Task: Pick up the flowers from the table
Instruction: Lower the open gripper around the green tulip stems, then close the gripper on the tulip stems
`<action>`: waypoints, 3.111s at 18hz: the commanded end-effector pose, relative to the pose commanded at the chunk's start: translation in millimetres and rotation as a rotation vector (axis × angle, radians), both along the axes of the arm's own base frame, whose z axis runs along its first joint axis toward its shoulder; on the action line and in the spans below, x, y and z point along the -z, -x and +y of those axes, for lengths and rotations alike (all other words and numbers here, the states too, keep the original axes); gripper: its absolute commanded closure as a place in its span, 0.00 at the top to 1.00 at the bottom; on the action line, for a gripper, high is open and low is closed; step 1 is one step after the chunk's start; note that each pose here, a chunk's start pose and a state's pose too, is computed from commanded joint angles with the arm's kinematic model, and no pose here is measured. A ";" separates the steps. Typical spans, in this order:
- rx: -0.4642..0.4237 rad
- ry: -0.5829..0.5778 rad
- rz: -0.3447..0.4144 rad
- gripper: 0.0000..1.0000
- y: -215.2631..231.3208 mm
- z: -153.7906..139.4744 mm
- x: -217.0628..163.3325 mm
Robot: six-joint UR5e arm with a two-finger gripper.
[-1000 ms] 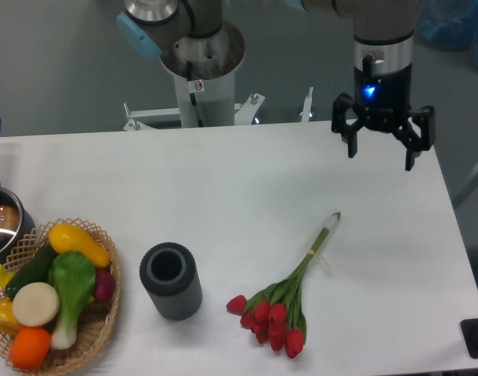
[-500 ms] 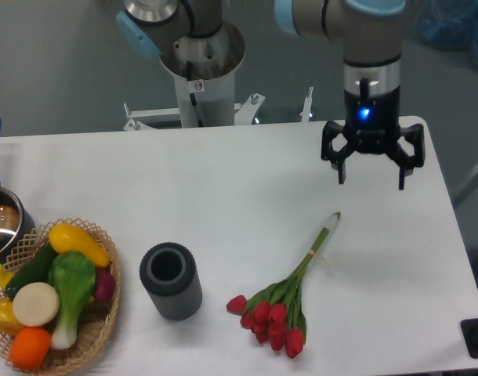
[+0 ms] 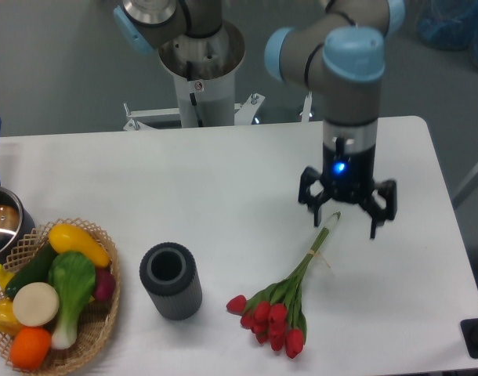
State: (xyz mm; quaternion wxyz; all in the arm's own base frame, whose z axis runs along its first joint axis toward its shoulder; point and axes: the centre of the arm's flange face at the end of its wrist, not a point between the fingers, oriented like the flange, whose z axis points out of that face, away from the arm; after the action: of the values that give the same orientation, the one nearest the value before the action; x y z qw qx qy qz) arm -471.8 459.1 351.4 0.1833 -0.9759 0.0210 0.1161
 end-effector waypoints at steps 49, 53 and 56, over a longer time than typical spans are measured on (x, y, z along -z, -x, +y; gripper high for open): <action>0.142 0.209 -0.141 0.40 -3.0 2.9 151.7; 0.140 0.206 -0.140 0.31 -0.8 4.5 151.4; 0.138 0.205 -0.139 0.22 -0.4 4.7 150.8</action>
State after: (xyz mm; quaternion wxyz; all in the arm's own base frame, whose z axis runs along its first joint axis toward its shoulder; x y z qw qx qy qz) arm -471.5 463.8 200.6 0.0912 -0.9915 0.0870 0.0325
